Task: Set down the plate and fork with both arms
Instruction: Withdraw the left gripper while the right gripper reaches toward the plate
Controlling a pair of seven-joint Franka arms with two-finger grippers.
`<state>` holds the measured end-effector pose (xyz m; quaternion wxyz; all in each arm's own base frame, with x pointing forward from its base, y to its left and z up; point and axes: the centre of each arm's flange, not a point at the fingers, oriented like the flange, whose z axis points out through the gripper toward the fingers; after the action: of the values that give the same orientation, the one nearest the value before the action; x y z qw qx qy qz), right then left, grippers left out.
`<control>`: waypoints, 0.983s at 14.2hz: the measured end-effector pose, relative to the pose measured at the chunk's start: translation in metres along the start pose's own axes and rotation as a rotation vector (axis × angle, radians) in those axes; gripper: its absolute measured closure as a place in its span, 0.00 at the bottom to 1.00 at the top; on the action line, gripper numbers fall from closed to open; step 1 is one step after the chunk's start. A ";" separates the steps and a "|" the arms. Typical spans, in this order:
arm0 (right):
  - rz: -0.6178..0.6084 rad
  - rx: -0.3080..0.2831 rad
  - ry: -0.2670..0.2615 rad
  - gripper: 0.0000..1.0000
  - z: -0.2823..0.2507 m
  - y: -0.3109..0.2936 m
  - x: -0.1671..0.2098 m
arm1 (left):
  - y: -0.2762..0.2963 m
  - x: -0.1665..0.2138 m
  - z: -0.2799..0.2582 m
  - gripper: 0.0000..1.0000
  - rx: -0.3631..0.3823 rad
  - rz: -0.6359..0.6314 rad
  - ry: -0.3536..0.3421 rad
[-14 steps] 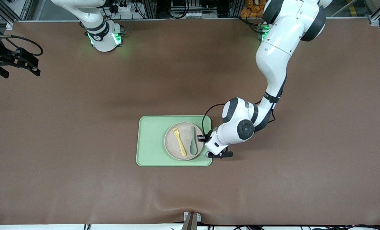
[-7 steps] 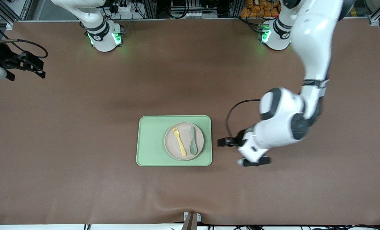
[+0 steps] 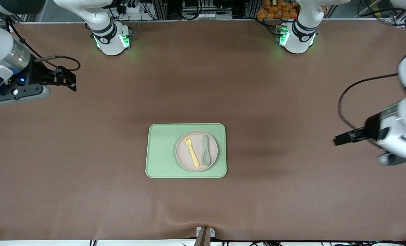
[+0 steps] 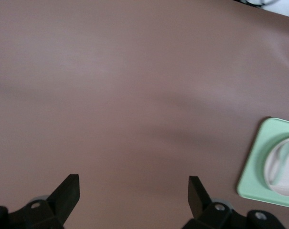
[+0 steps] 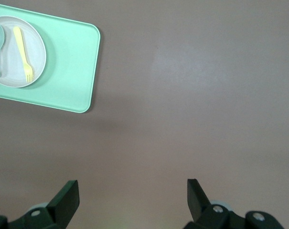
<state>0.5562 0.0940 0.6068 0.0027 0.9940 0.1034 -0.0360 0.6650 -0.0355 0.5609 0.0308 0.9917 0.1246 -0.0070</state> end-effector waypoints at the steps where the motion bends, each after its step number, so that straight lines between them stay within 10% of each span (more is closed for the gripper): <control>1: -0.003 0.005 -0.006 0.00 0.006 -0.001 0.005 | -0.014 -0.005 -0.015 0.00 0.014 0.000 0.004; 8: -0.019 0.025 -0.027 0.00 0.033 -0.007 0.036 | -0.104 -0.024 -0.074 0.00 0.028 0.041 0.019; 14: -0.057 0.063 0.046 0.00 0.065 -0.057 0.074 | -0.069 -0.033 -0.057 0.00 0.025 0.036 -0.028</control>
<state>0.6116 0.1645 0.5368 -0.0321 0.9908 0.1304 -0.0162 0.6159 0.0268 0.6142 0.0202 0.9939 0.1063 -0.0221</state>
